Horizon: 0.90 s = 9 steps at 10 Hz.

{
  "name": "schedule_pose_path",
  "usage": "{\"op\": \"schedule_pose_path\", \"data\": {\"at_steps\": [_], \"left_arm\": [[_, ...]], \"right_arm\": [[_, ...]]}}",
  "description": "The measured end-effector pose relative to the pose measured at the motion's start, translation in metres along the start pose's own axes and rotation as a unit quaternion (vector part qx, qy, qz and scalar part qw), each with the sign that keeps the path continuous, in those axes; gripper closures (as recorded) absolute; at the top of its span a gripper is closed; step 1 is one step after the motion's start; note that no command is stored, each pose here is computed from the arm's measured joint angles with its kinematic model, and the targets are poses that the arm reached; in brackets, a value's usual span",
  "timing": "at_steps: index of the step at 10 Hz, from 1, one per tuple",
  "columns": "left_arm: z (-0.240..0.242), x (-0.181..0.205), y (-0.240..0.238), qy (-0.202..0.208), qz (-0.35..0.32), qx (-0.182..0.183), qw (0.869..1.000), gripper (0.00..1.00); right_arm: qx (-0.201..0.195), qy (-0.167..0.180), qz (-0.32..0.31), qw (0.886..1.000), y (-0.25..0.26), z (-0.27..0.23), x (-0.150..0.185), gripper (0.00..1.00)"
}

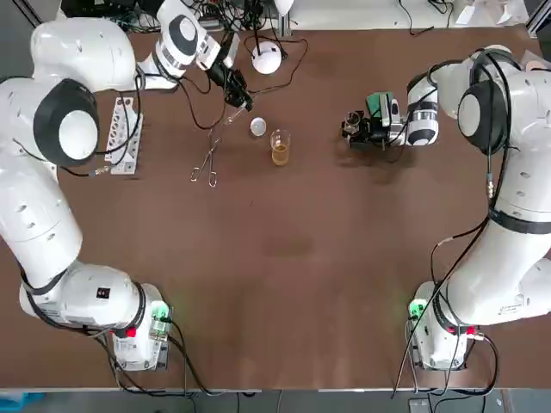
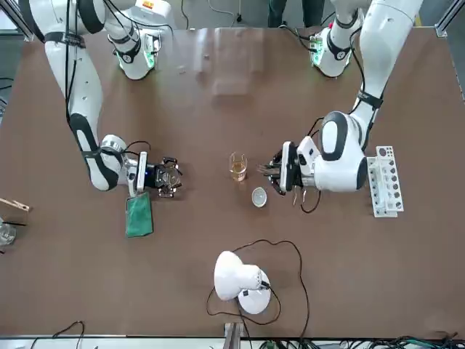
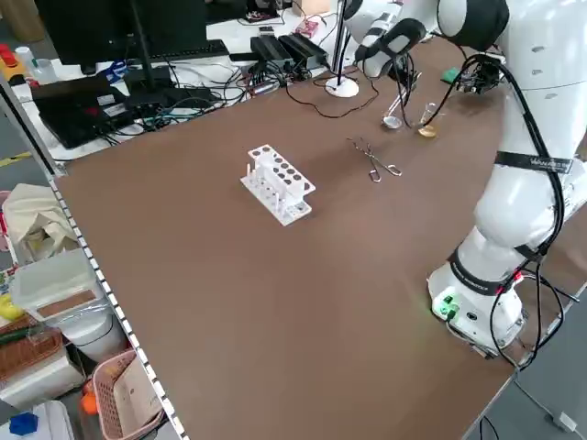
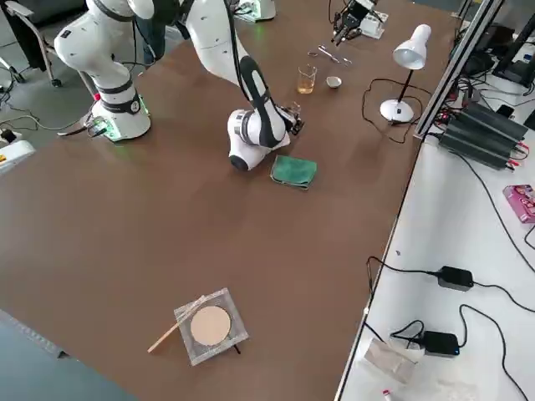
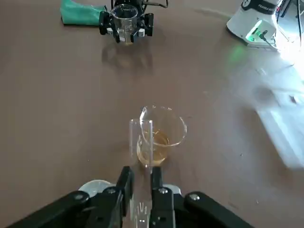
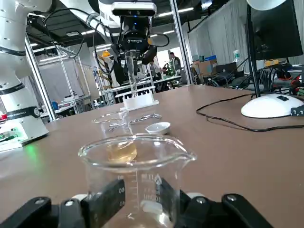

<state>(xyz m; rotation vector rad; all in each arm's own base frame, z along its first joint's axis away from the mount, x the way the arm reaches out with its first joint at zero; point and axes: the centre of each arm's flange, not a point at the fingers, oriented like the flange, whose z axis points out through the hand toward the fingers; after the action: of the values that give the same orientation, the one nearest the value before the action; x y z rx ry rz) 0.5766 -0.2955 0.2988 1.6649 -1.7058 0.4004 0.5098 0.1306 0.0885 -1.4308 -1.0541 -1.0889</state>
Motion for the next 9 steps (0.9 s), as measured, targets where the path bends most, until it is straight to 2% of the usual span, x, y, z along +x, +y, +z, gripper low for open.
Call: {"op": "schedule_pose_path", "data": {"at_steps": [5, 9], "left_arm": [[0.028, 0.027, 0.009, -0.017, -0.021, 0.007, 1.000, 0.79], [0.049, 0.029, 0.014, -0.081, -0.019, 0.010, 0.996, 0.79]], "right_arm": [[0.000, 0.000, -0.001, 1.000, 0.000, 0.000, 0.000, 0.62], [-0.001, 0.000, -0.002, 1.000, 0.000, -0.001, 0.000, 0.62]]}}
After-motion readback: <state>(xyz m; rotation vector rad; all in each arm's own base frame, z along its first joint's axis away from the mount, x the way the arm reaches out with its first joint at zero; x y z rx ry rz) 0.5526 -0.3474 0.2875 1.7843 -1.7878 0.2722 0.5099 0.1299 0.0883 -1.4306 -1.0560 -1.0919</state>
